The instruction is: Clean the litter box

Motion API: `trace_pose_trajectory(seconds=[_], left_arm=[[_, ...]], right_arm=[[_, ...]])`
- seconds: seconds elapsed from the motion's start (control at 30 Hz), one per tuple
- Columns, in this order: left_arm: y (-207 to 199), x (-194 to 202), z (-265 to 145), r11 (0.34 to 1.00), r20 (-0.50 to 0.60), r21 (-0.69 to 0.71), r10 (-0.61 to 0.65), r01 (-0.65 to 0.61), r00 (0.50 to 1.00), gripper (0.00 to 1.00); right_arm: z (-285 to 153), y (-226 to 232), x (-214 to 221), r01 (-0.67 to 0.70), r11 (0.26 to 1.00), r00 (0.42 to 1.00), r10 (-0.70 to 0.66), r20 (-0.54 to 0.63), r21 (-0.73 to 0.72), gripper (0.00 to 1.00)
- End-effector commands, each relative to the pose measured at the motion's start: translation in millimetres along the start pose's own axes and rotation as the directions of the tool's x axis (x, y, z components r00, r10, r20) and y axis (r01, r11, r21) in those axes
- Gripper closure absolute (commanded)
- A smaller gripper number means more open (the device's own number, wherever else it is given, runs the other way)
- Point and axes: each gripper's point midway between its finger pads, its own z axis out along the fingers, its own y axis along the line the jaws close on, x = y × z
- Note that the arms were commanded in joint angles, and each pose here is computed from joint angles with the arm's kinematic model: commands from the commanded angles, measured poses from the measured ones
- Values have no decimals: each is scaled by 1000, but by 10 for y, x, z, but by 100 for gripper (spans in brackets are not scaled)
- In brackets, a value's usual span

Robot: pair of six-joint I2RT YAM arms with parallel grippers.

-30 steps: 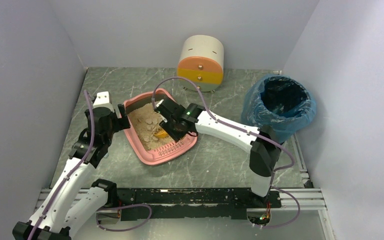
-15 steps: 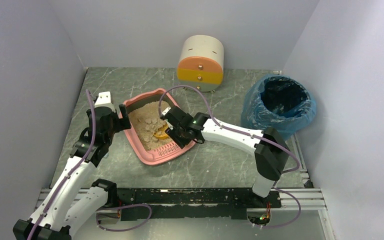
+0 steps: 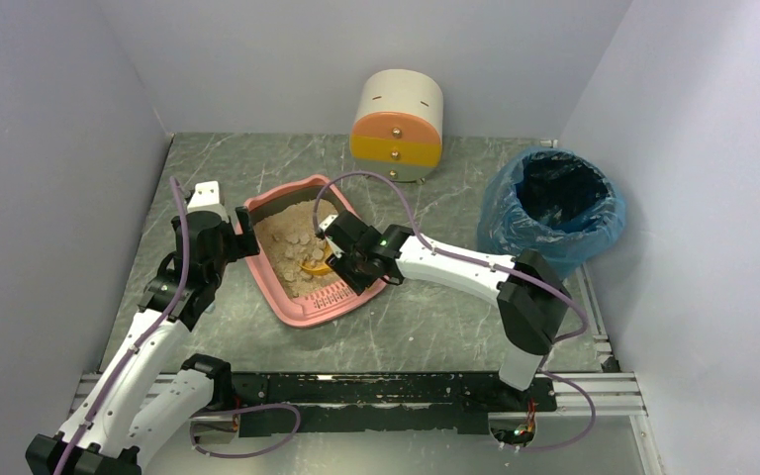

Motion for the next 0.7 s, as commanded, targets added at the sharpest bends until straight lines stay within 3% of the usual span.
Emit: trace_pose_trajectory(seconds=[0.0, 0.07, 0.17, 0.3, 0.67], left_arm=[[-49, -73, -4, 1000, 32, 22, -7, 7, 999, 9], [-48, -69, -5, 1000, 30, 22, -7, 6, 1000, 9], [-43, -74, -10, 1000, 34, 21, -8, 7, 999, 9], [-36, -72, -9, 1000, 36, 18, -5, 5, 999, 9], [-47, -56, 16, 1000, 25, 18, 1, -2, 1000, 10]], right_arm=[[160, 98, 39, 30, 998, 999, -31, -15, -46, 57], [176, 106, 33, 32, 998, 999, -33, -15, -49, 62], [166, 79, -9, 32, 999, 999, -32, 4, -32, 83], [116, 44, -56, 33, 999, 998, -32, 59, -17, 100], [-64, -125, -90, 45, 997, 952, -61, 299, 61, 100]])
